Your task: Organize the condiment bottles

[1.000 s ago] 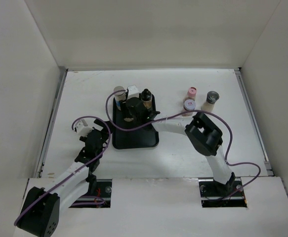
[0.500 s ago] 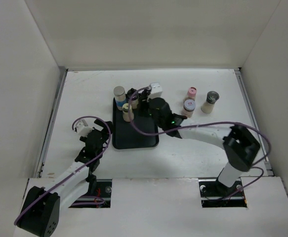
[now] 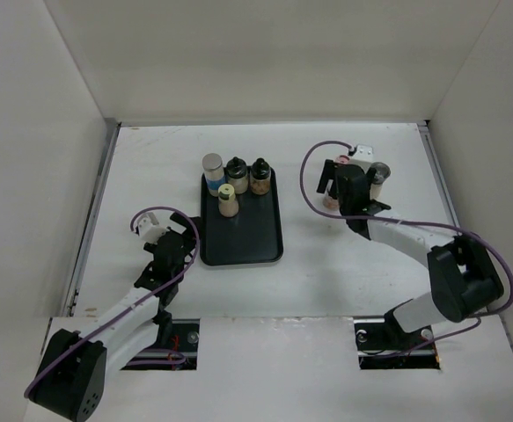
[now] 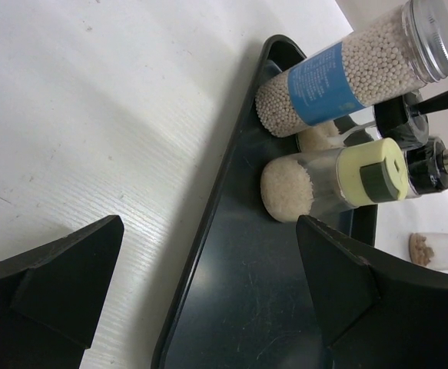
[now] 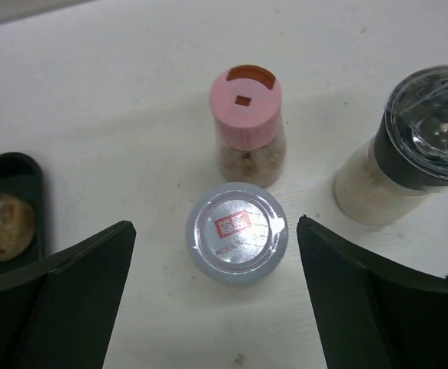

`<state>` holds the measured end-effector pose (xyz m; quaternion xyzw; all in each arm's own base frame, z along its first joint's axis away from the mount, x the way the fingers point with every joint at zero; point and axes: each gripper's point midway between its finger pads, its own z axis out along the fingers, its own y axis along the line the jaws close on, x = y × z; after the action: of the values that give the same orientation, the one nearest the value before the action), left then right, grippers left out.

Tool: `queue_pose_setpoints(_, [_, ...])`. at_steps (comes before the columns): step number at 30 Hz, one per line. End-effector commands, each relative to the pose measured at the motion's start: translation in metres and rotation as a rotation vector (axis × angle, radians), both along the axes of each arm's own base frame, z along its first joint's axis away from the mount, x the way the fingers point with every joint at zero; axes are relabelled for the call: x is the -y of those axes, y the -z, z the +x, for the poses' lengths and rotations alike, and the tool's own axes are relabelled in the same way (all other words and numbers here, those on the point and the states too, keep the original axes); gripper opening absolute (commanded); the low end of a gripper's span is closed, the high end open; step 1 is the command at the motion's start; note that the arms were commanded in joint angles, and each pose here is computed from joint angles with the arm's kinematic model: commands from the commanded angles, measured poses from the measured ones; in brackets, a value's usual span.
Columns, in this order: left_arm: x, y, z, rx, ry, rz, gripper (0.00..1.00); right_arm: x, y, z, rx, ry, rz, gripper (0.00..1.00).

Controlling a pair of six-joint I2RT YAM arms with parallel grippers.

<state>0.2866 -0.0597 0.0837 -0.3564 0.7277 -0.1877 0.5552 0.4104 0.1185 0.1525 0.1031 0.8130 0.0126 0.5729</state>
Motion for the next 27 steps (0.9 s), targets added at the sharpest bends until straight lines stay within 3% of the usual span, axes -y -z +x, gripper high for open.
queue_pose_setpoints(1, [0.003,-0.013,0.006,0.050,0.004,-0.020,1.00,0.003,0.015,0.008,-0.044,0.014,-0.022,0.94])
queue_pose_setpoints(6, [0.007,-0.011,0.006,0.042,0.015,-0.017,1.00,-0.003,0.034,0.018,-0.085,0.008,-0.031,0.94])
queue_pose_setpoints(11, [0.008,-0.014,0.007,0.053,0.015,-0.020,1.00,0.001,0.034,0.026,-0.072,0.034,-0.041,0.78])
queue_pose_setpoints(15, [0.005,-0.015,0.007,0.058,0.008,-0.025,1.00,0.002,0.030,0.032,-0.051,0.046,-0.047,0.78])
queue_pose_setpoints(18, [0.010,-0.013,0.006,0.047,0.025,-0.018,1.00,0.004,0.028,0.036,-0.043,0.050,-0.057,0.58])
queue_pose_setpoints(20, [0.007,-0.013,0.006,0.051,0.017,-0.020,1.00,0.004,0.020,0.034,-0.028,0.046,-0.069,0.51])
queue_pose_setpoints(27, [0.004,-0.017,0.006,0.068,0.005,-0.024,1.00,-0.030,-0.040,0.012,0.107,-0.040,-0.034,0.50])
